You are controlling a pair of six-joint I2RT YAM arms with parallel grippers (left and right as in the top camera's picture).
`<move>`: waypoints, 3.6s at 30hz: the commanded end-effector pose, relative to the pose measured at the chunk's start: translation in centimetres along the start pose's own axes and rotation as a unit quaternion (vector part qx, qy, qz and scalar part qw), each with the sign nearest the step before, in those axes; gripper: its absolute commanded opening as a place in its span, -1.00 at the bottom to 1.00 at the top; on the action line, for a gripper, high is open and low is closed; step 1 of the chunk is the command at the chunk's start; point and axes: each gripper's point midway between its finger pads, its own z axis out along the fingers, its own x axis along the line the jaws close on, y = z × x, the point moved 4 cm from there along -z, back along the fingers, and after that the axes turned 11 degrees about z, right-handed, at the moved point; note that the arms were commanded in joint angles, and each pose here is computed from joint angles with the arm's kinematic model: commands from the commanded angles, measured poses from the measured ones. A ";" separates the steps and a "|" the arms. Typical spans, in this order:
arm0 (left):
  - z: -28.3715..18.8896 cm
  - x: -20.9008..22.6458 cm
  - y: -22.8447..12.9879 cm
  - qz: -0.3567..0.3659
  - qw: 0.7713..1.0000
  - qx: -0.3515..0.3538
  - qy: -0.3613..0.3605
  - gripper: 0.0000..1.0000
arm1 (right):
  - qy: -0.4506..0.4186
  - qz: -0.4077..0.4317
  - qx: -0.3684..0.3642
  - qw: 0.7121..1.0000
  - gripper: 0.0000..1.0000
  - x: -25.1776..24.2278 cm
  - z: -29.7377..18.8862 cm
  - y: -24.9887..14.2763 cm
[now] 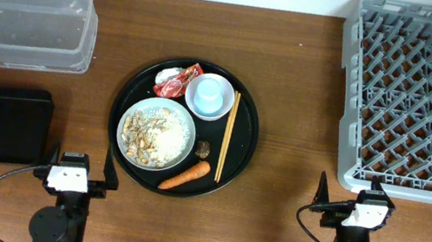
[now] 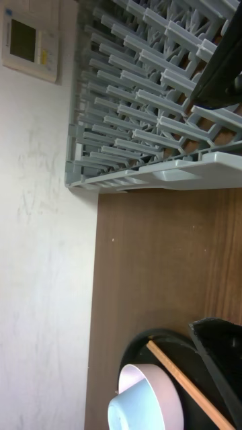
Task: Sort waste into correct bins and load items into the dishwasher rack
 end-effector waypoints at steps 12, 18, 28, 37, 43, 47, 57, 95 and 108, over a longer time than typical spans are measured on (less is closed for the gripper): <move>0.0 0.3 -0.1 0.006 1.000 0.000 0.010 0.98 | -0.001 0.003 0.001 1.000 0.97 0.0 0.0 -0.2; 0.0 0.3 -0.1 0.006 1.000 0.000 0.010 0.98 | -0.001 0.003 0.001 1.000 0.97 0.0 0.0 -0.2; 0.0 0.3 -0.1 0.006 1.000 0.000 0.010 0.99 | -0.001 0.003 0.001 1.000 0.97 0.0 0.0 -0.2; 0.0 0.2 0.2 0.005 1.000 -0.007 0.004 0.98 | -0.001 0.003 0.001 1.000 0.97 0.0 0.0 -0.2; -2.6 -7.1 3.4 -0.061 0.948 -0.096 -0.296 0.98 | -0.001 0.003 0.001 1.000 0.97 0.0 0.0 -0.2; -3.6 -7.4 5.5 -0.040 0.933 -0.155 -0.323 0.99 | -0.001 0.003 0.001 1.000 0.97 0.0 0.0 -0.2; -5.3 -6.7 9.7 -0.063 0.914 -0.219 -0.336 0.98 | -0.001 0.003 0.001 1.000 0.97 0.0 0.0 -0.2; 3.1 -6.4 14.2 -0.159 0.894 0.158 -0.389 0.98 | -0.001 0.003 0.001 1.000 0.97 0.0 0.0 -0.2; 3.9 -9.6 14.6 -0.080 0.873 0.269 -0.400 0.99 | -0.001 0.003 0.001 1.000 0.97 0.0 0.0 -0.2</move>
